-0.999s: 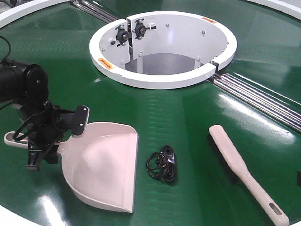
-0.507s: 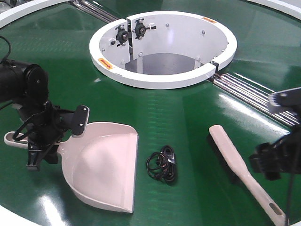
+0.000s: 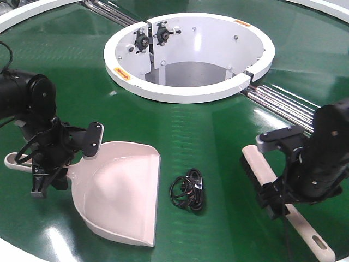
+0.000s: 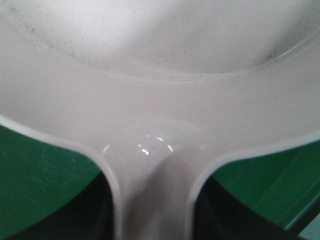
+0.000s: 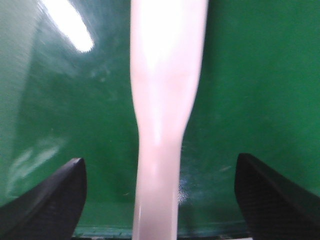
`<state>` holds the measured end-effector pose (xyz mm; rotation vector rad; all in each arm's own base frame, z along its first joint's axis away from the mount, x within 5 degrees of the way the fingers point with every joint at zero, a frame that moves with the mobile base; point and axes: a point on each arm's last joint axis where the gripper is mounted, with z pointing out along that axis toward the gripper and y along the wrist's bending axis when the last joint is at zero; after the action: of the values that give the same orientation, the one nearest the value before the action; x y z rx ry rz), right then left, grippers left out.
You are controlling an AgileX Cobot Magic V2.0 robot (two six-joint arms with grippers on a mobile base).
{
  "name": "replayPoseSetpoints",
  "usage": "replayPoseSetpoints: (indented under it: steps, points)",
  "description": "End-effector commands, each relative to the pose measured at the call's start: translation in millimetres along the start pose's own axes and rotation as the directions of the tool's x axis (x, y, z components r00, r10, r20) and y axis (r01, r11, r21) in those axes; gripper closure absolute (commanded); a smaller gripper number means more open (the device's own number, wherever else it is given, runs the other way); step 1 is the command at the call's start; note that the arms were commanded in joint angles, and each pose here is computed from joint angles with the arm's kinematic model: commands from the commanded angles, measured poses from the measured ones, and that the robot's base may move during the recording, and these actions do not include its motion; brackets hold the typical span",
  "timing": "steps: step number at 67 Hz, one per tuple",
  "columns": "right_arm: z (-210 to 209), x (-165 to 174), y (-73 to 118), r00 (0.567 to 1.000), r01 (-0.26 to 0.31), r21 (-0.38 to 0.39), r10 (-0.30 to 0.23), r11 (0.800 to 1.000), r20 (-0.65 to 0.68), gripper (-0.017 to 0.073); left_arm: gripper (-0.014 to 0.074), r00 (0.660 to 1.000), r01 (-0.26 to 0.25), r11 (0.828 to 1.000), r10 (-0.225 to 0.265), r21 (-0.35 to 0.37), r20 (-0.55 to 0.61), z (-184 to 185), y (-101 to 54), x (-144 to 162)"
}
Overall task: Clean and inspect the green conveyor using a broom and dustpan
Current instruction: 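Lower the right gripper onto the pink brush handle and grasp it, then sweep the black cable into the dustpan with the right-held brush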
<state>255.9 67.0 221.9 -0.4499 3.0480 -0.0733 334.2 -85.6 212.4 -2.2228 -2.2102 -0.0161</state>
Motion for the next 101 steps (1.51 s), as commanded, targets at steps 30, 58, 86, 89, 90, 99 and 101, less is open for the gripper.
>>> replayPoseSetpoints:
  steps: [30, 58, 86, 89, 90, 99, 101]
  points:
    - [20, -16, 0.2, 0.999, 0.005, 0.005, -0.005, 1.0, -0.051, 0.0572, 0.0601, 0.999, 0.024, 0.997, -0.021, -0.077, 0.035, -23, 0.1, -2]
    - [-37, 4, 2.3, 0.986, -0.119, -0.055, 0.125, 0.991, 0.113, 0.0567, 0.0601, 0.999, 0.024, 0.997, -0.021, -0.077, 0.035, -23, 0.1, -2]
    - [-45, 19, 34.5, 0.989, -0.149, -0.184, 0.151, 0.972, 0.0, 0.0564, 0.0601, 0.999, 0.024, 0.997, -0.021, -0.077, 0.035, -23, 0.1, -2]
    - [-43, 18, 39.6, 0.989, -0.147, -0.168, 0.148, 0.975, -0.006, 0.0564, 0.0601, 0.999, 0.024, 0.997, -0.021, -0.077, 0.035, -23, 0.1, -2]
    - [-42, 18, 41.7, 0.99, -0.14, -0.161, 0.141, 0.977, -0.009, 0.0564, 0.0601, 0.999, 0.024, 0.997, -0.021, -0.077, 0.035, -23, 0.1, -2]
    - [-30, 15, 56.4, 0.989, -0.134, -0.1, 0.127, 0.986, -0.078, 0.0564, 0.0601, 0.999, 0.024, 0.997, -0.021, -0.077, 0.035, -23, 0.1, -2]
    - [-29, 14, 58.9, 0.989, -0.13, -0.095, 0.121, 0.987, -0.09, 0.0564, 0.0601, 0.999, 0.024, 0.997, -0.021, -0.077, 0.035, -23, 0.1, -2]
